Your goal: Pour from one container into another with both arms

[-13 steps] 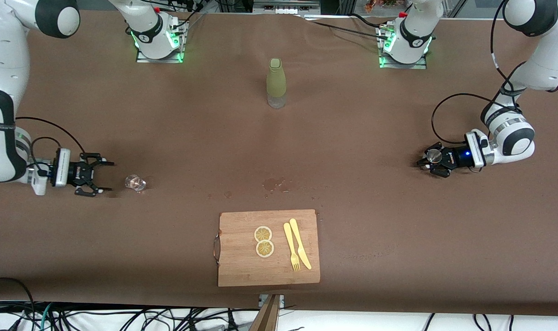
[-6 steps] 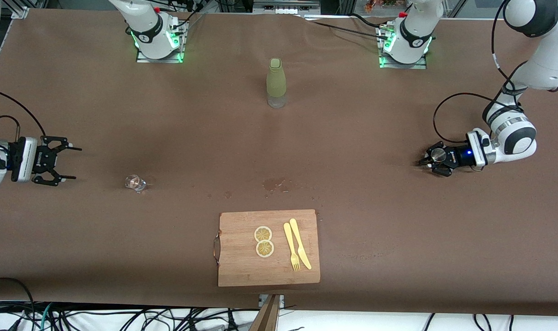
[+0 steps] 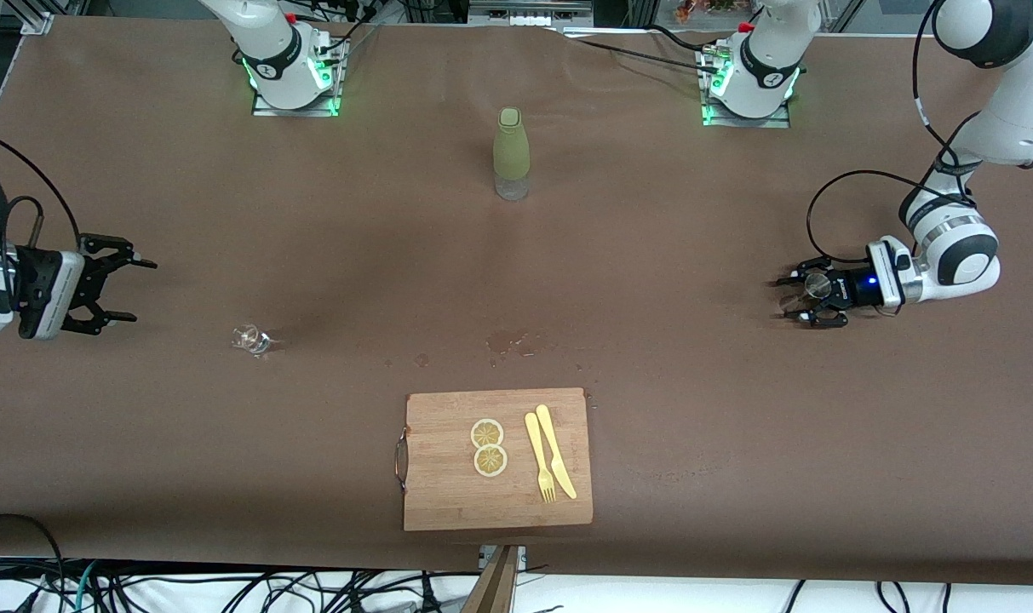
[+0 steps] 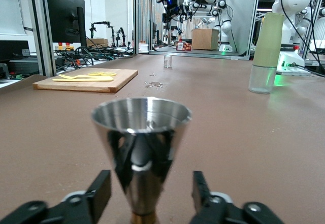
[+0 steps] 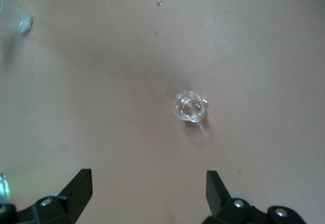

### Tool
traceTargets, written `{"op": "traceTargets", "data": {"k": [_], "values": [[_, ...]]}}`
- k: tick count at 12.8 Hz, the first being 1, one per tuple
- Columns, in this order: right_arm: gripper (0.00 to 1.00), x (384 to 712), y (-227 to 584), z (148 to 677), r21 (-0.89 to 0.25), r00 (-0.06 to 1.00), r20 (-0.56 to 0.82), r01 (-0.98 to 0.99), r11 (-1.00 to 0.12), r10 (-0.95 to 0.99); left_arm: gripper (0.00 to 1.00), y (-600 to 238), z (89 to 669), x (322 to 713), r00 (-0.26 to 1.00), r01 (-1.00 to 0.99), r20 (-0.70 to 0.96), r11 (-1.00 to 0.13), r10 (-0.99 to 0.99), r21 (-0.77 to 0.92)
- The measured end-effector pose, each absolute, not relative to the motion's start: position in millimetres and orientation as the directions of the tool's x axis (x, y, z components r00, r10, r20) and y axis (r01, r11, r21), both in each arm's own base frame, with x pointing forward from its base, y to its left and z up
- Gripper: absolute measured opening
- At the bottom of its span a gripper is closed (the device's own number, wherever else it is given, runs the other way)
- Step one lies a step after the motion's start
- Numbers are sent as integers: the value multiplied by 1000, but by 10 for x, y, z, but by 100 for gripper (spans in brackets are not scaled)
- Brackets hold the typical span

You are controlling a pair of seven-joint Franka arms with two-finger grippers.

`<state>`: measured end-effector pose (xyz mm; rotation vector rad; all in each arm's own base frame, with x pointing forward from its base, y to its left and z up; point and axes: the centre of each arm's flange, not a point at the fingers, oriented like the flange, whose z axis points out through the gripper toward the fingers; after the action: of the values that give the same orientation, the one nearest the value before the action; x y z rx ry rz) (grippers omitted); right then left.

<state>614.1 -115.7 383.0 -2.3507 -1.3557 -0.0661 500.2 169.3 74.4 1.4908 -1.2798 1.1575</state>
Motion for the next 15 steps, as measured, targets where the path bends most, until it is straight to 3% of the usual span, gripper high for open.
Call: {"op": "traceTargets", "data": {"k": [2,9,15], "values": [[100,6163,-816,4012,-333,575,171,798,-502,800,99,1772,907,5048,48,-994,964,-103,-261,22],[100,6102,305,4502,-194,756,-70,629,-753,650,100,2429,2172,5193,98,-992,856,-122,-508,41],[100,5979,930,4794,-32,931,-118,343,-939,344,100,2455,3343,5339,437,-895,626,-380,-646,232]]}}
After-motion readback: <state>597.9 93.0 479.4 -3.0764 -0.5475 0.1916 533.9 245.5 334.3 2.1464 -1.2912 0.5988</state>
